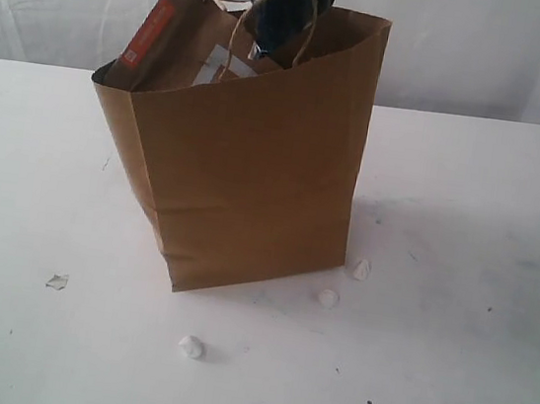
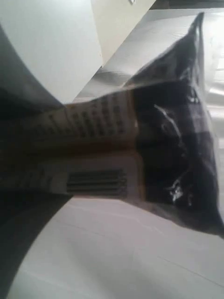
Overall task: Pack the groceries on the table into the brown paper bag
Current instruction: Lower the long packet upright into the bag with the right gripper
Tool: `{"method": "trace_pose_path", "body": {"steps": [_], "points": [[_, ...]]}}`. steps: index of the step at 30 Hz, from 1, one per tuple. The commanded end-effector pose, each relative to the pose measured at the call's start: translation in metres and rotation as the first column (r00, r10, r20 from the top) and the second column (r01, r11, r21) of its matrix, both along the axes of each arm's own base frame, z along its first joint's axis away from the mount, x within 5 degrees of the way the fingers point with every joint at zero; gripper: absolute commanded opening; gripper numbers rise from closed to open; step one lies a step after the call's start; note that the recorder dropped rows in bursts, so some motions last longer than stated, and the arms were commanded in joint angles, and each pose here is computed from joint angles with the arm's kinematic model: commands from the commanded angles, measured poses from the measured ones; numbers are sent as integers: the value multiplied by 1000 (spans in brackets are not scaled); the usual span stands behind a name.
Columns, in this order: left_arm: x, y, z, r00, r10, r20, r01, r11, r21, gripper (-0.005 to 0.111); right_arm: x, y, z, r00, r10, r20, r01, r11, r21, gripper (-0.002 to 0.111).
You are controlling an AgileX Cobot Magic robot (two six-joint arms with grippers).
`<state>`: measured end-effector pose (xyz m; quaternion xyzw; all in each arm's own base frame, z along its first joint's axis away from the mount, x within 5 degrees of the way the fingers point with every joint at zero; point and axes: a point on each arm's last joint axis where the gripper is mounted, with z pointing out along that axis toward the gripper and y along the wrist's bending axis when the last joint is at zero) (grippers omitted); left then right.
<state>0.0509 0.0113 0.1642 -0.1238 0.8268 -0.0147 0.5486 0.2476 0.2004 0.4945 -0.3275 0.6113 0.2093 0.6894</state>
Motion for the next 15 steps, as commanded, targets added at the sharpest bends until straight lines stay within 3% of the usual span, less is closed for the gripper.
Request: {"method": "trace_pose_path", "body": {"steps": [1,15], "points": [[0,0,-1,1000,-7,9,7,1000,0,0,6,-5,9,994,-63,91,61,998,19,0],[0,0,-1,1000,-7,9,7,1000,0,0,29,4,-4,986,-130,100,125,991,51,0]]}}
